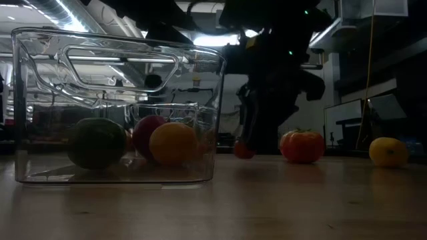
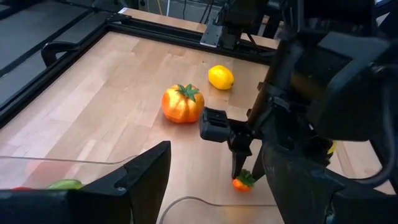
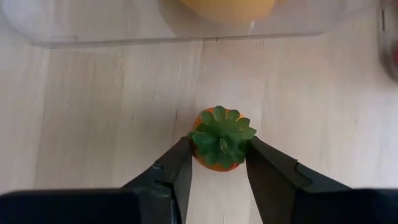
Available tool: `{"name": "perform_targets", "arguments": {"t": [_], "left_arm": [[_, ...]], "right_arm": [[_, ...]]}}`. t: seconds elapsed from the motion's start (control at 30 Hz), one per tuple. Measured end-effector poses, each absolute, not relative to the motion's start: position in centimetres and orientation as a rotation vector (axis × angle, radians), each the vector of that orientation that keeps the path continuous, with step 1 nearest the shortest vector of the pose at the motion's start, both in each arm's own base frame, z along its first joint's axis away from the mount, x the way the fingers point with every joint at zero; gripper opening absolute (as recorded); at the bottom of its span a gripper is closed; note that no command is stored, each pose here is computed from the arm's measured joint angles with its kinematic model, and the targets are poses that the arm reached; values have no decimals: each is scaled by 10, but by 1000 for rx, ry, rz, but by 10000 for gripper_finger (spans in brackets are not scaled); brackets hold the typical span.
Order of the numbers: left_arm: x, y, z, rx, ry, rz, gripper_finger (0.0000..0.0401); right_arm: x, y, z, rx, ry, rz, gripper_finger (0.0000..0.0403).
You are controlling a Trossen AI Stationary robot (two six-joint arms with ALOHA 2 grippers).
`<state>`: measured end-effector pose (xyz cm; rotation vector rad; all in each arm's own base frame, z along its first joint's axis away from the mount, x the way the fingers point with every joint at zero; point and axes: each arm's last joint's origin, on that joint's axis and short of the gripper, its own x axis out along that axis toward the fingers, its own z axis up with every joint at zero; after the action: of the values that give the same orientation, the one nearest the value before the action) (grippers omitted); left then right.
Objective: Sort produce into baskets
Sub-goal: Put the orange tomato into the bottom transparent bin
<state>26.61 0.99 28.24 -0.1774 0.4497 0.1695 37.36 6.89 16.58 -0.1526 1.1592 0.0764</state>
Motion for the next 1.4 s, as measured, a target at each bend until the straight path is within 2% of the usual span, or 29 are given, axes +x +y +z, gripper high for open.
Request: {"name": "perform_targets", "arguments": {"t": [0.47,0.73,1.07,1.4], "left_arm": [[266,10,282,-162,451,166,250],[266,10,282,-162,451,166,250],[266,10,283,-162,449,166,250],[264,10,285,-125,447,160,250]], "right_arm": [[380,69,235,-237,1280,79,138],[397,72,268,-249,1105,95,138],[423,77,265,-274,901,117,138],[440,79,225,-329,958,92,138]]}}
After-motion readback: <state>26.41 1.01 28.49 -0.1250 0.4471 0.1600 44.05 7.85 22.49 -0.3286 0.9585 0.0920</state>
